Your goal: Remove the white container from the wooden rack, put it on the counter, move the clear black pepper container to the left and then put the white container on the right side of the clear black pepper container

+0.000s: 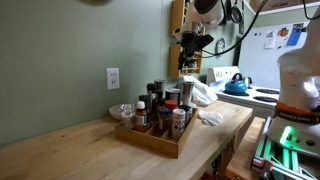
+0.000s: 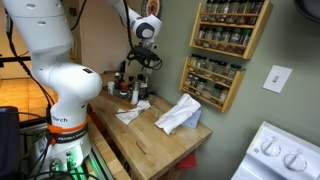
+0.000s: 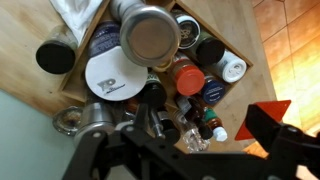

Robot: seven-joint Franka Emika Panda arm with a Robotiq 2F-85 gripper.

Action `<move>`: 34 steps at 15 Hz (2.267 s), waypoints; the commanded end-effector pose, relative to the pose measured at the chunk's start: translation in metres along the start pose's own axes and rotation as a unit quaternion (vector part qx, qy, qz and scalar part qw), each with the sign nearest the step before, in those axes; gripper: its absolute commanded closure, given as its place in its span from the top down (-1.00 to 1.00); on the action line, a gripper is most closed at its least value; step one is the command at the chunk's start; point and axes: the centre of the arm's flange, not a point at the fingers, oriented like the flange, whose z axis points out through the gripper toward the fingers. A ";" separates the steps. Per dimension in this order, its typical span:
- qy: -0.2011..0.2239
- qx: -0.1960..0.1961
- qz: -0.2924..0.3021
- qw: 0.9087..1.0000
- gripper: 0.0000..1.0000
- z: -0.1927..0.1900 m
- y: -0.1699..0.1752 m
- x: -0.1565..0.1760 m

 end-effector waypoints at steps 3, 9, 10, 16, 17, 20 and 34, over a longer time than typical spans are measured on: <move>-0.002 0.004 -0.001 1.000 1.00 0.001 0.003 0.005; -0.027 -0.004 0.081 0.996 1.00 0.020 -0.035 0.038; -0.034 -0.006 0.097 0.995 1.00 0.025 -0.044 0.045; -0.099 -0.084 0.158 0.979 1.00 0.057 -0.091 0.067; -0.105 -0.089 0.158 0.978 1.00 0.063 -0.097 0.070; -0.120 -0.089 0.166 0.975 1.00 0.079 -0.110 0.078; -0.118 -0.071 0.126 0.982 1.00 0.122 -0.130 0.096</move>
